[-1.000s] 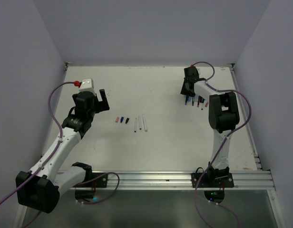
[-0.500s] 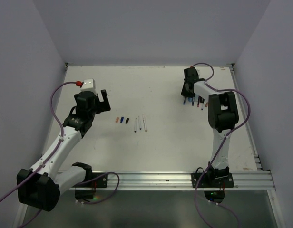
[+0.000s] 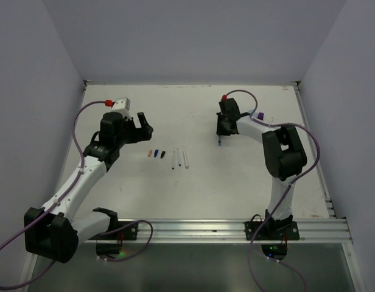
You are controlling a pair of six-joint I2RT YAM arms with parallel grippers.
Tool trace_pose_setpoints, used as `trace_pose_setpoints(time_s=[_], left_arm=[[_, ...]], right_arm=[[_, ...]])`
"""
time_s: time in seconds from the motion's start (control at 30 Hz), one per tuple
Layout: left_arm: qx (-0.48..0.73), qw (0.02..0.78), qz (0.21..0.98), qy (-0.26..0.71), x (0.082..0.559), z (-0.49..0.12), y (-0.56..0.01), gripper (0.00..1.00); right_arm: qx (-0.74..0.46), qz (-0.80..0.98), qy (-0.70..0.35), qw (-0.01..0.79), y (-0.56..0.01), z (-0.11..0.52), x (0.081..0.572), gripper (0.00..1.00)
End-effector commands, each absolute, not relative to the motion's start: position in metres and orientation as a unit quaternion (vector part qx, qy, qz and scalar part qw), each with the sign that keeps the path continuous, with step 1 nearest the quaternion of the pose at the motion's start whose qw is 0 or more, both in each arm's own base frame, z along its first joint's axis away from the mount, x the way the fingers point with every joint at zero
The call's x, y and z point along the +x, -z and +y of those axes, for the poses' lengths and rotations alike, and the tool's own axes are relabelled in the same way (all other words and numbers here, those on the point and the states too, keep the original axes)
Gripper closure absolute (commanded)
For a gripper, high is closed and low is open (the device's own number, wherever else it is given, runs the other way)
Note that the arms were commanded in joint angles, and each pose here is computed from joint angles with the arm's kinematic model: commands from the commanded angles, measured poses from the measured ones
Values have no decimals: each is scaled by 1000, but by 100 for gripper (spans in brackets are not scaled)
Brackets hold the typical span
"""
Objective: Open the pen caps
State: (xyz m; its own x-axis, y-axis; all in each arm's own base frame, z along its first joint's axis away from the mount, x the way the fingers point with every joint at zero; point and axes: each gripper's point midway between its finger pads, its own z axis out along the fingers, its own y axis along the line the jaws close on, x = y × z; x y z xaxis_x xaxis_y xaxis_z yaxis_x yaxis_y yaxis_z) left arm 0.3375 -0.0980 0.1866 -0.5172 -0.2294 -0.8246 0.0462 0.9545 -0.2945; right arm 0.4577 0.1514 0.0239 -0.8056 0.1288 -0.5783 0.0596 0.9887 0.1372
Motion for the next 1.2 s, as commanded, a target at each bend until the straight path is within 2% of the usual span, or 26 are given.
trace_pose_setpoints(time_s=[0.0,0.17,0.47,0.8,1.0,1.17], left_arm=[[-32,490,826,275,346,-146,-226,0],[-15,461,804,375,345,-182,-242,2],[0,477,784,398,347,-213,-267,15],[-42,480,790,379,353,-216,-263,33],[-48,482,793,369,358,-216,-260,40],[-47,478,796,368,359,-218,-257,57]], right_arm=[[-35,910,-168,378,-93,234,435,100],[-119,859,-252,429,-151,302,378,100],[-179,780,-357,482,-215,359,319,100],[-196,762,-363,499,-228,371,306,100],[-202,757,-373,498,-228,376,301,100],[-204,756,-374,498,-228,377,300,100]])
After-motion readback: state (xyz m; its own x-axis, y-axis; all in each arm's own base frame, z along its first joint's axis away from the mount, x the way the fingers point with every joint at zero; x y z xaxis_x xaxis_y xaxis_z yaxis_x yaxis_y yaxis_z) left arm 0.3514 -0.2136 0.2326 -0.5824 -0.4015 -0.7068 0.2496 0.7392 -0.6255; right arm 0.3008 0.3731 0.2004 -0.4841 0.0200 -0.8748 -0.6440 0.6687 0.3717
